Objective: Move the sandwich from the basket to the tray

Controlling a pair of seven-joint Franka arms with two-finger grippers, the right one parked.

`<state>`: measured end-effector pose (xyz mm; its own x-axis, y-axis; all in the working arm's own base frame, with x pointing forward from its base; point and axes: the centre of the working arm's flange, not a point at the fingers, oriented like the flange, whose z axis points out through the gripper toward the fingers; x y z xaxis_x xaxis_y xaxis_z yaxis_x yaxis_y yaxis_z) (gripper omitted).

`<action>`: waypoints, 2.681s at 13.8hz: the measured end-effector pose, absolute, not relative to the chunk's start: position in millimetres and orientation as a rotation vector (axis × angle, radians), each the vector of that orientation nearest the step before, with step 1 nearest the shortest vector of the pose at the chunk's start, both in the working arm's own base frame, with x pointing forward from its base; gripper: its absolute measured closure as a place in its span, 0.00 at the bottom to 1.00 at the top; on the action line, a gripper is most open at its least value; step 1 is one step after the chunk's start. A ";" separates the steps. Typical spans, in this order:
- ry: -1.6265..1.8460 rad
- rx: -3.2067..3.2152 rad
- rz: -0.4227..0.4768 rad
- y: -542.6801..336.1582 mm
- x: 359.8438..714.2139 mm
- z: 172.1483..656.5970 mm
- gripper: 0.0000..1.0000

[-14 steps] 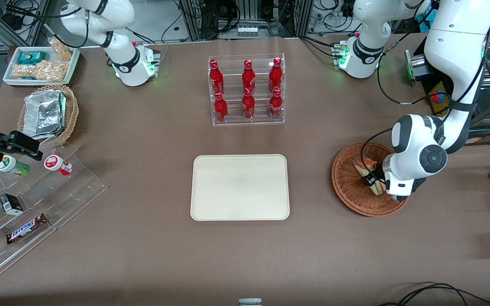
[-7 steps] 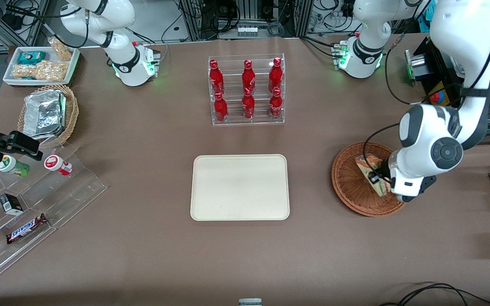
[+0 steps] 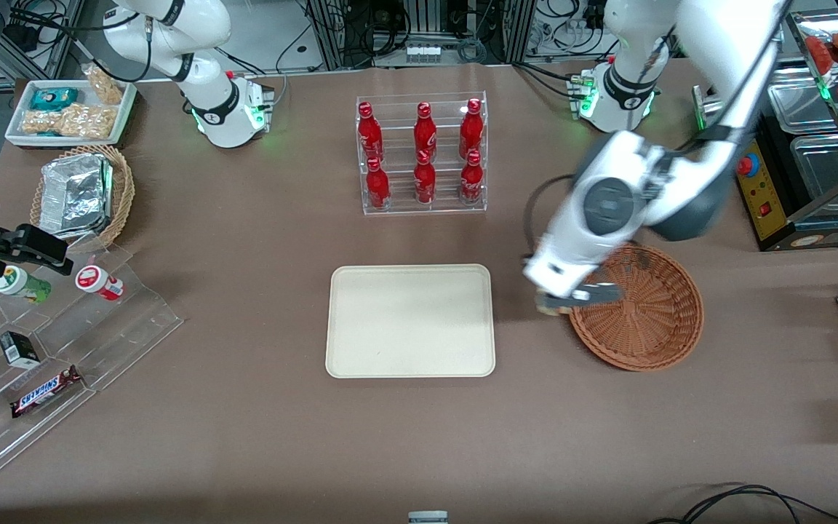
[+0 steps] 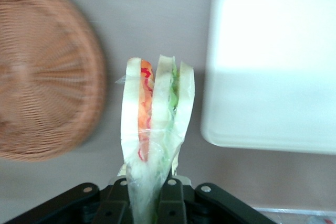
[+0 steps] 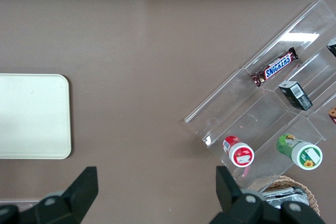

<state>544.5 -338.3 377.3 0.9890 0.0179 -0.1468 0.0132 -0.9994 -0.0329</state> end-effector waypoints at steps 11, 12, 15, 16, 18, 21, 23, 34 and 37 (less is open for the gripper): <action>0.088 -3.253 0.194 -503.6 579.5 255.2 0.83; 0.077 -3.260 0.194 -504.6 580.7 250.8 0.83; 0.001 -3.262 0.178 -507.7 580.5 243.1 0.58; -0.011 -3.250 0.160 -508.5 580.3 239.7 0.49; -0.050 -3.217 0.098 -511.2 580.3 229.4 0.29; -0.149 -3.187 0.071 -512.2 583.8 253.9 0.01; -0.247 -3.183 0.128 -488.7 595.9 330.7 0.00; -0.262 -2.883 0.466 -240.1 558.8 574.7 0.00; -0.326 -2.860 0.514 -147.9 553.8 590.5 0.00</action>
<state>553.8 -147.9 590.5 0.9144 0.2533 -0.3158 0.1773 -0.9519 -0.2499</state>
